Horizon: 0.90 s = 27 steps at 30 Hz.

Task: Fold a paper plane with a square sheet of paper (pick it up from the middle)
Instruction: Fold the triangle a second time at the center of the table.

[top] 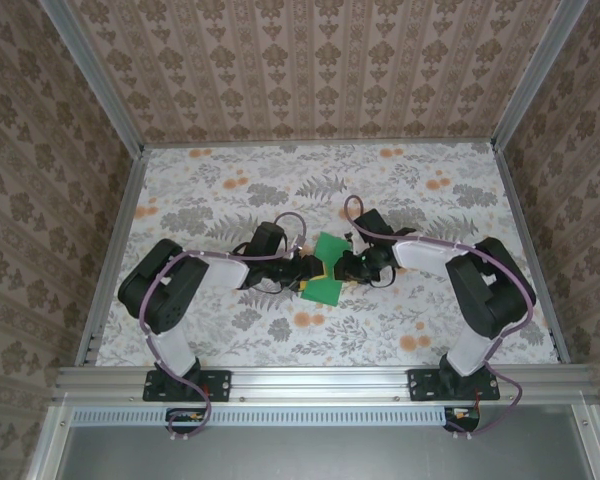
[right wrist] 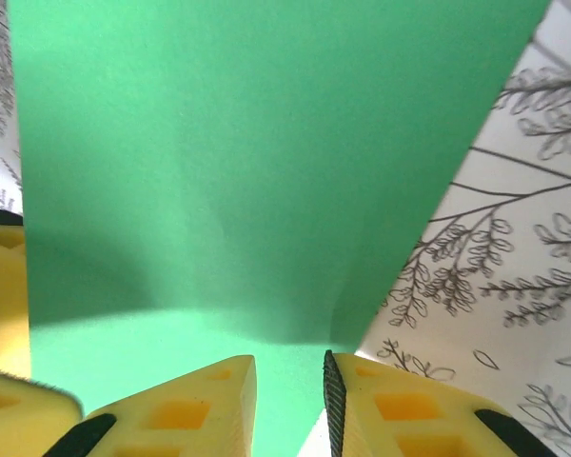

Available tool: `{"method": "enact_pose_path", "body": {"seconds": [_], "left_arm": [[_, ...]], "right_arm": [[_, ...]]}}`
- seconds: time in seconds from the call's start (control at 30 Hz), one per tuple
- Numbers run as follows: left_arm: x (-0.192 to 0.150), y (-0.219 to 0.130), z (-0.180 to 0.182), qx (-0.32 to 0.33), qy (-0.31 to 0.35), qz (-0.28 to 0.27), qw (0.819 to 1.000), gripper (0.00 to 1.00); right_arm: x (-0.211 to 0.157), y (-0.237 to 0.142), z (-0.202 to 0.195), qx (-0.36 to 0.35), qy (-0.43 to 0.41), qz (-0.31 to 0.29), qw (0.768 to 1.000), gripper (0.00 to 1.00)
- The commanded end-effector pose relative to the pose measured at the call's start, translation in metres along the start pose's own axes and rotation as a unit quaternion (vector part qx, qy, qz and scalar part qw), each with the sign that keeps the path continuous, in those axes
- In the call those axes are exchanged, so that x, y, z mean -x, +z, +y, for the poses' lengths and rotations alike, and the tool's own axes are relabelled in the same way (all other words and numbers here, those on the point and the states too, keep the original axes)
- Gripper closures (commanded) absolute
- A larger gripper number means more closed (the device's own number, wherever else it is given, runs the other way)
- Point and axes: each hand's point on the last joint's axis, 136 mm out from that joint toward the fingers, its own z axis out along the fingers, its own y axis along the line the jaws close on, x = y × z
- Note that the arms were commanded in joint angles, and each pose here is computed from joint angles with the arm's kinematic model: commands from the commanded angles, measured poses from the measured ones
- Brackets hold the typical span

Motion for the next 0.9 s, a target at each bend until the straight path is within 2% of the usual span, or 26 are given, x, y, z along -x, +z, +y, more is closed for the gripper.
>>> {"method": "enact_pose_path", "body": {"seconds": [0.0,0.33,0.5,0.87], "left_arm": [[0.003,0.004,-0.011,-0.014,0.009,0.002,1.000,0.54],[-0.008,-0.003,-0.007,-0.007,0.007,0.006,1.000,0.55],[-0.014,-0.008,-0.004,-0.004,0.005,0.007,1.000,0.57],[-0.017,-0.013,-0.045,-0.052,0.058,0.011,0.997,0.61]], "right_arm": [[0.001,-0.002,0.003,0.013,0.007,-0.002,1.000,0.72],[0.005,0.009,0.013,0.045,0.008,0.011,0.999,0.74],[0.003,0.017,0.004,0.026,0.017,0.021,0.999,0.76],[-0.010,0.031,-0.023,-0.029,0.042,0.053,0.997,0.79]]}}
